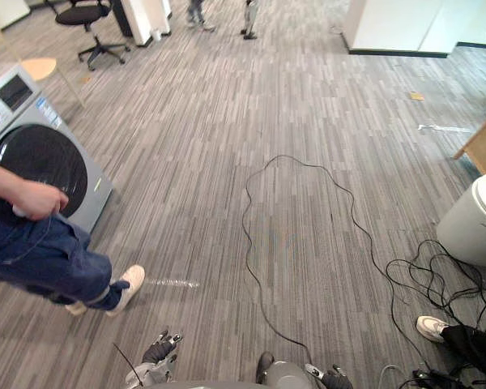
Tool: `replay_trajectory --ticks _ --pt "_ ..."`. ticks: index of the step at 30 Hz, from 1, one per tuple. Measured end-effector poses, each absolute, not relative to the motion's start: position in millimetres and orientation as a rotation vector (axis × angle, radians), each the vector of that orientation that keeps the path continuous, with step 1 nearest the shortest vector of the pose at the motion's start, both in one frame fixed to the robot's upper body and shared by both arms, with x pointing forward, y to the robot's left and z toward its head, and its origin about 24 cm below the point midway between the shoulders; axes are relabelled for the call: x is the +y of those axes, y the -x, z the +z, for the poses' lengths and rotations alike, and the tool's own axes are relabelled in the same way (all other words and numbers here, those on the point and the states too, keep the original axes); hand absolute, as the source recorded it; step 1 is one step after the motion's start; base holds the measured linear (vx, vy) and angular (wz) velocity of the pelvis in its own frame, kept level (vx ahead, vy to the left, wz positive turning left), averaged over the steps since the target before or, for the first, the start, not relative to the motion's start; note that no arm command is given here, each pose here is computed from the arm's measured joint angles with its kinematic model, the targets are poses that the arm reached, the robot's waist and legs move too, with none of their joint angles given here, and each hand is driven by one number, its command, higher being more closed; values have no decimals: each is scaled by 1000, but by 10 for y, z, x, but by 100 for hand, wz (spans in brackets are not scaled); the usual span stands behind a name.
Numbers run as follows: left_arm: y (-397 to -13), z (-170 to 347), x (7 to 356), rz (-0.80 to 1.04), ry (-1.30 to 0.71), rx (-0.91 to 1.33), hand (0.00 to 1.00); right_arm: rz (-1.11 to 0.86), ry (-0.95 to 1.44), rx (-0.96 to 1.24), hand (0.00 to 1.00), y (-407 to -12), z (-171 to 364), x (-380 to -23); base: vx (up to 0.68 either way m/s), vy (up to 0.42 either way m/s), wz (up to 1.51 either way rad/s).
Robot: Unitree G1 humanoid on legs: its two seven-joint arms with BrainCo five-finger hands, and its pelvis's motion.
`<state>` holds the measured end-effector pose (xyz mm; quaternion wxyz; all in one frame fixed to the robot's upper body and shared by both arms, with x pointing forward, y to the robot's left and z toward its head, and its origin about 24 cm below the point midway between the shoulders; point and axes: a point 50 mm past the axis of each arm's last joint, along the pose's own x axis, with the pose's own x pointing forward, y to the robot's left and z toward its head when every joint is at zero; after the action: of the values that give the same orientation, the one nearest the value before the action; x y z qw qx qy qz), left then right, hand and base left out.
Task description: Organize washtable
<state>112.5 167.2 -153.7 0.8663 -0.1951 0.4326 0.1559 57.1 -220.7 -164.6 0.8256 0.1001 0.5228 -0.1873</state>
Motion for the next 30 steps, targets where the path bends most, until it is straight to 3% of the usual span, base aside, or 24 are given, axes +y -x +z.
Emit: replay_trajectory --ticks 5,12,16,30 --pt "-1089 -1560 1654 304 381 927 0 -390 -227 1139 0 -481 -1666 -2194 15 226 -7" --pt "-837 -1646 1894 344 306 1037 0 -417 -332 1141 0 -423 -1694 -2095 111 182 -8" --pt "-692 -1673 1976 351 268 1086 0 -361 -327 1183 0 -385 -1725 -1986 47 21 -4" --pt "-722 -1668 1978 324 235 1086 0 -398 -365 1177 0 -367 -1729 -1972 -6 -4 5"
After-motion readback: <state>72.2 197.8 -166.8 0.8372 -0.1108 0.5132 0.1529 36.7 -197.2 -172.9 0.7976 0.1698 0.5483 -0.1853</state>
